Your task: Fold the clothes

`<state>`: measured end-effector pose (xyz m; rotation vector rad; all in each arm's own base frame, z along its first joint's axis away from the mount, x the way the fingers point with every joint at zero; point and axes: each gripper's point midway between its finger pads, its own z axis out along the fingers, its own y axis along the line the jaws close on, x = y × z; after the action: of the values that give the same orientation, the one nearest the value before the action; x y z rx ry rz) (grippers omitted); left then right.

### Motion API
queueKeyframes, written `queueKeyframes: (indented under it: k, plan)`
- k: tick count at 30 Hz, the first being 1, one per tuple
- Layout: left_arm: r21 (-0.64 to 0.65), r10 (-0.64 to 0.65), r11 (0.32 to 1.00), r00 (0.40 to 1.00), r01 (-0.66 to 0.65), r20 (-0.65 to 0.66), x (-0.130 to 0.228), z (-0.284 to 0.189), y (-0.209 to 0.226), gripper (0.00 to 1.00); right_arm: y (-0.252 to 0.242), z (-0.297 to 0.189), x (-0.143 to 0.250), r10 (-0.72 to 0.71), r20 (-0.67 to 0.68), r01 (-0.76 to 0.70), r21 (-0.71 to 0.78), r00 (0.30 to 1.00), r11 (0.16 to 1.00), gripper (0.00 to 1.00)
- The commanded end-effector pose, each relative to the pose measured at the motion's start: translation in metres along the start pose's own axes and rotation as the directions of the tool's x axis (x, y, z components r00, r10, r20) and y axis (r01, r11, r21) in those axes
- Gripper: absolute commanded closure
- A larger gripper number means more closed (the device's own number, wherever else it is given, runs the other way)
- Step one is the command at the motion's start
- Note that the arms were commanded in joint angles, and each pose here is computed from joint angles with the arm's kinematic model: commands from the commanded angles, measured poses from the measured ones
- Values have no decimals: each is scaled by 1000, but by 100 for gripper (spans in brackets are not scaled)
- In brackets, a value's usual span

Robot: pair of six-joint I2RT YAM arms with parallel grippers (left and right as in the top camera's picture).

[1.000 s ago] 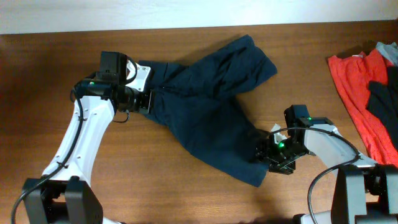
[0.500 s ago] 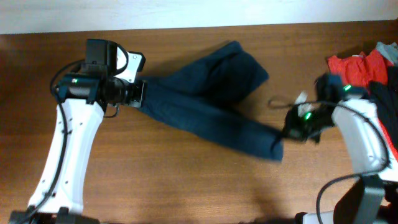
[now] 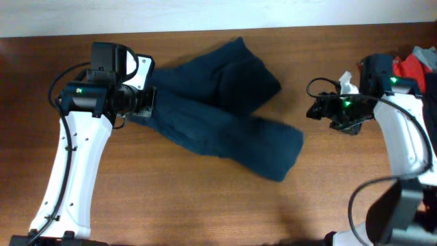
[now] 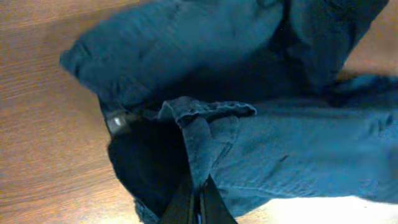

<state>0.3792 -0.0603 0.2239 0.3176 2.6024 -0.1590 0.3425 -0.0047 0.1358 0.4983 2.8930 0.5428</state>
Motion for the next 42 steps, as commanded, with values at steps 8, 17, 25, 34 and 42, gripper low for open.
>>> queueKeyframes:
  k: [8,17,25,34,42]
  plan:
    - [-22,-4,1000,1000,5,30,-7,-7,5,100,8,12,60,-72,-271,66,-31,960,997,14]
    - [-23,-3,1000,999,4,44,-11,-7,6,99,28,43,112,-144,-414,145,-30,899,989,12]
    - [-23,-2,1000,999,3,45,-11,-7,6,100,36,82,149,-120,-464,37,-184,878,982,13]
    - [-23,-2,1000,999,3,45,-11,-7,6,99,34,102,152,-155,-420,53,-244,894,968,31]
    - [-24,-2,1000,999,3,45,-11,-7,6,99,36,99,143,-183,-365,95,-246,913,965,77]
